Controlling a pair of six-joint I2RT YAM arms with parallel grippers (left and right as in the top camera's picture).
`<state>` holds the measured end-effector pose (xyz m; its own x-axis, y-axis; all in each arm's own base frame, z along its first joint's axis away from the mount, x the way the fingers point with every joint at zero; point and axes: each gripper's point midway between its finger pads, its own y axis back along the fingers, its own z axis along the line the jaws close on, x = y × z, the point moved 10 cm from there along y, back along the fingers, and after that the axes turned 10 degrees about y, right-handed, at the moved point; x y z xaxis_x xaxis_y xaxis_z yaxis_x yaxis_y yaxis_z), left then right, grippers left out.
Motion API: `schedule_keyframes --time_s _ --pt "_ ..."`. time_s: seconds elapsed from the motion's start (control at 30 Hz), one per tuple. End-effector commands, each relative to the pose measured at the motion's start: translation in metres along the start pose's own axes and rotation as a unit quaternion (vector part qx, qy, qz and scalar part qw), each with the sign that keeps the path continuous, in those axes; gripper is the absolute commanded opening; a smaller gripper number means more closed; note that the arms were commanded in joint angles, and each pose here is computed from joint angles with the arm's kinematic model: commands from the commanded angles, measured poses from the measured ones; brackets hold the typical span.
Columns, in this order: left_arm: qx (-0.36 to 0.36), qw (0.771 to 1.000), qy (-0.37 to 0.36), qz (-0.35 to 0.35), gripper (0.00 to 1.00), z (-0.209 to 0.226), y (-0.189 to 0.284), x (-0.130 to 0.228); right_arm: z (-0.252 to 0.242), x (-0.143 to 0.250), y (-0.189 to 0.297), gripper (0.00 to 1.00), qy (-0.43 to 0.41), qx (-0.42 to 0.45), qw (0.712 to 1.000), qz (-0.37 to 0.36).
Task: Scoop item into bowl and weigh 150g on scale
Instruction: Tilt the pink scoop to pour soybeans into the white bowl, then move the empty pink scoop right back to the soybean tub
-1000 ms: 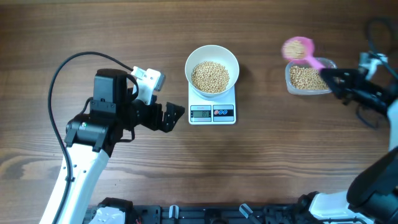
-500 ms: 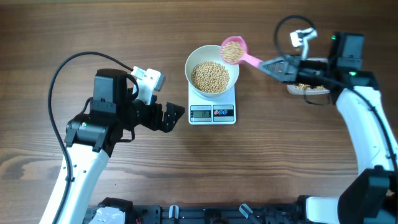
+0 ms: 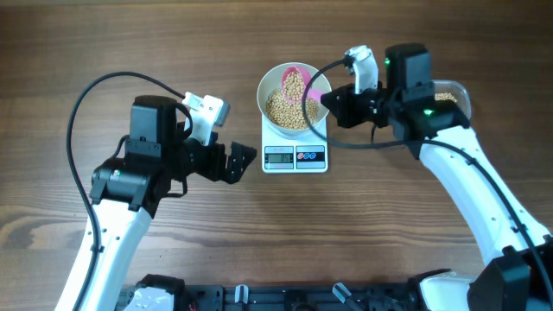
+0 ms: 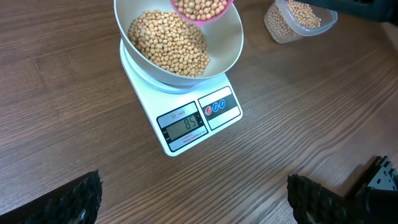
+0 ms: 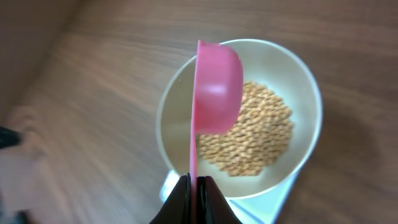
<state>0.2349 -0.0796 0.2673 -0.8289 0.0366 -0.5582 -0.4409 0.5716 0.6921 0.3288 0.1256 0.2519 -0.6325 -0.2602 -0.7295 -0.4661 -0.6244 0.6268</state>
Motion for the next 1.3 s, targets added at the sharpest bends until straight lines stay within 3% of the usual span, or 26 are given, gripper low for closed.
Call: schedule_keyframes --time_s 0.0,0.43,0.67,0.93,1.27 --pt "0.005 1.000 0.007 0.001 1.00 0.001 -0.001 0.000 0.008 -0.013 0.006 0.04 0.105 0.082 0.991 -0.010" --pt "0.005 1.000 0.007 0.001 1.00 0.001 -0.001 0.000 0.053 -0.022 -0.014 0.04 0.302 0.217 0.928 0.011" --pt "0.005 1.000 0.007 0.001 1.00 0.001 -0.001 0.000 0.068 -0.025 -0.016 0.04 0.360 0.259 0.896 0.017" --pt "0.005 1.000 0.007 0.001 1.00 0.001 -0.001 0.000 0.073 -0.024 -0.018 0.04 0.356 0.250 0.900 0.014" --pt "0.005 1.000 0.007 0.001 1.00 0.001 -0.001 0.000 0.084 -0.024 -0.019 0.04 0.207 0.127 0.969 -0.041"
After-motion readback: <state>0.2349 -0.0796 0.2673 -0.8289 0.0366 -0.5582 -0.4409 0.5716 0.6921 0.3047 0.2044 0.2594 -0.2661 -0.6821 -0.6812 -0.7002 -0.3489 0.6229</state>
